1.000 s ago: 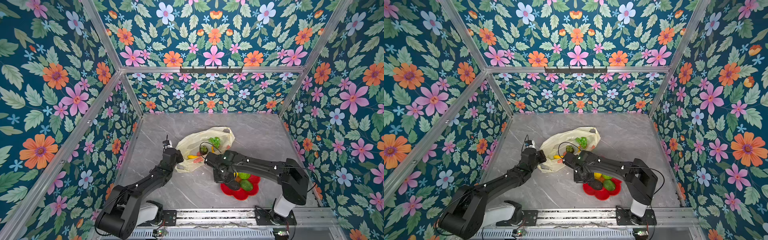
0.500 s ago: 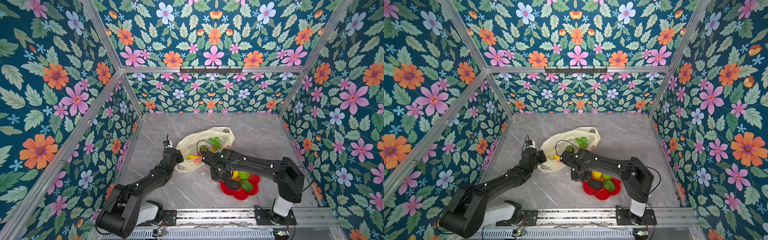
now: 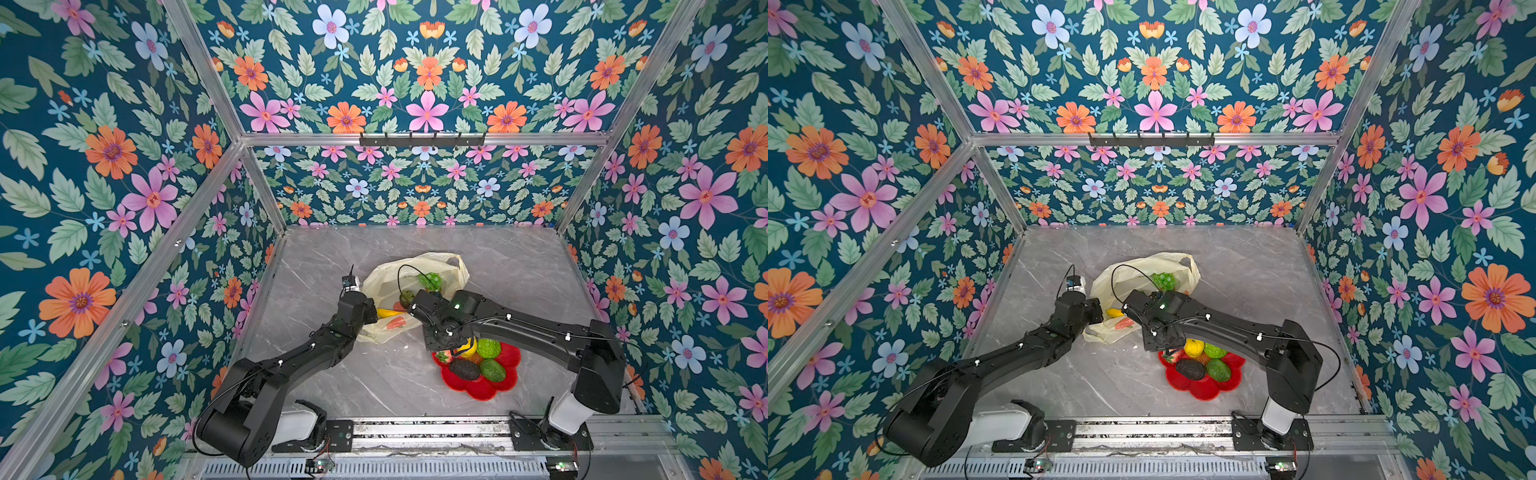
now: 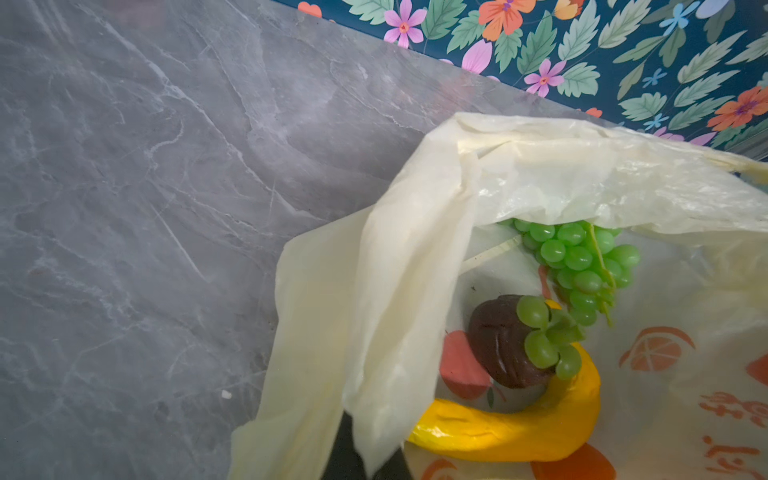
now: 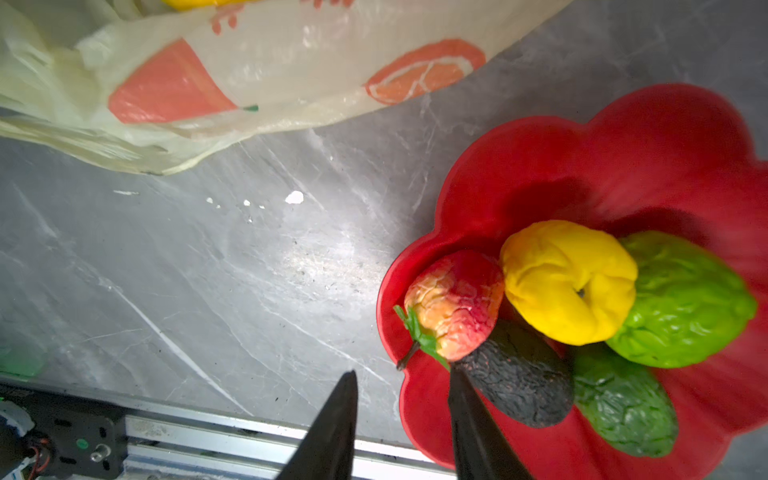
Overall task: Take the fake fruits out of the plastic bag
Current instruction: 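Move the open right gripper back into the bag above the dark fruit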
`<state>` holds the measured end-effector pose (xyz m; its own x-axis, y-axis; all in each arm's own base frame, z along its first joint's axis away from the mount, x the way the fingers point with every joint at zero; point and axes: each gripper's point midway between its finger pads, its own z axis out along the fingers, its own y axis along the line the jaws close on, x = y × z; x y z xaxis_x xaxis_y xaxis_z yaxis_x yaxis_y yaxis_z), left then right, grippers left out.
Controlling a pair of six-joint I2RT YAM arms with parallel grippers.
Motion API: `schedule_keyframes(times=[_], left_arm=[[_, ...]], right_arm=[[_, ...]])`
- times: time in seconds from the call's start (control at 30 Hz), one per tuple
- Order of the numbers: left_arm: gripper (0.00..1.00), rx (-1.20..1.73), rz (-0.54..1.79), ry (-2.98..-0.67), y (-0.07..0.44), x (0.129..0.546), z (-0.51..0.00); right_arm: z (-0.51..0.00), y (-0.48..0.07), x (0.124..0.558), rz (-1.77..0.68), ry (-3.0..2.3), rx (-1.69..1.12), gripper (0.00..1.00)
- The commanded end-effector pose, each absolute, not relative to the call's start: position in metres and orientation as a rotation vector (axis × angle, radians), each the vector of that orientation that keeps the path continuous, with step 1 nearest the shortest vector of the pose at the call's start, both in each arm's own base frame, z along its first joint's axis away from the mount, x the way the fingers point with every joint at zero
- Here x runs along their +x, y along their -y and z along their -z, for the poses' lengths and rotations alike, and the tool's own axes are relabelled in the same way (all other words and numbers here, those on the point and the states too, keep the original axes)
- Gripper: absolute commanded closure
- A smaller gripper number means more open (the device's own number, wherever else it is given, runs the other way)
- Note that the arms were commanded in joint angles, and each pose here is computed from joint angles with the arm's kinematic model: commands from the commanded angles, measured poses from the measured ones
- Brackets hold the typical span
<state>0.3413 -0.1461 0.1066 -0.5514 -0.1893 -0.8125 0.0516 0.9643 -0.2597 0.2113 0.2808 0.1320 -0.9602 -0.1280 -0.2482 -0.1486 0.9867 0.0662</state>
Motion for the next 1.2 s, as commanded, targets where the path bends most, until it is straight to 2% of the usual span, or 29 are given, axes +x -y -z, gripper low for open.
schedule_keyframes(times=[0.0,0.17,0.3,0.57,0.7,0.83,1.0,1.17], left_arm=[[1.00,-0.054,0.213,-2.129,0.145,0.342,-0.108],[1.00,-0.019,0.219,-2.120,0.154,0.340,-0.110],[1.00,0.002,0.282,-2.089,0.161,0.337,-0.116],[1.00,0.107,0.428,-2.056,0.190,0.330,-0.123],[1.00,0.141,0.451,-2.041,0.197,0.327,-0.126],[1.00,0.158,0.477,-2.027,0.201,0.325,-0.130],[1.00,0.234,0.620,-2.025,0.225,0.318,-0.129],[1.00,0.226,0.587,-2.070,0.226,0.323,-0.117]], right_arm=[[-0.149,-0.277,0.227,-0.154,-2.796,-0.194,0.60],[-0.159,-0.278,0.254,-0.262,-2.723,-0.131,0.58],[-0.163,-0.288,0.273,-0.476,-2.713,-0.067,0.53],[-0.175,-0.291,0.328,-0.574,-2.616,-0.008,0.50],[-0.150,-0.288,0.351,-0.504,-2.656,0.021,0.50],[-0.123,-0.279,0.365,-0.474,-2.703,0.085,0.45],[-0.100,-0.261,0.379,-0.475,-2.712,0.202,0.41],[-0.082,-0.235,0.389,-0.454,-2.716,0.313,0.41]])
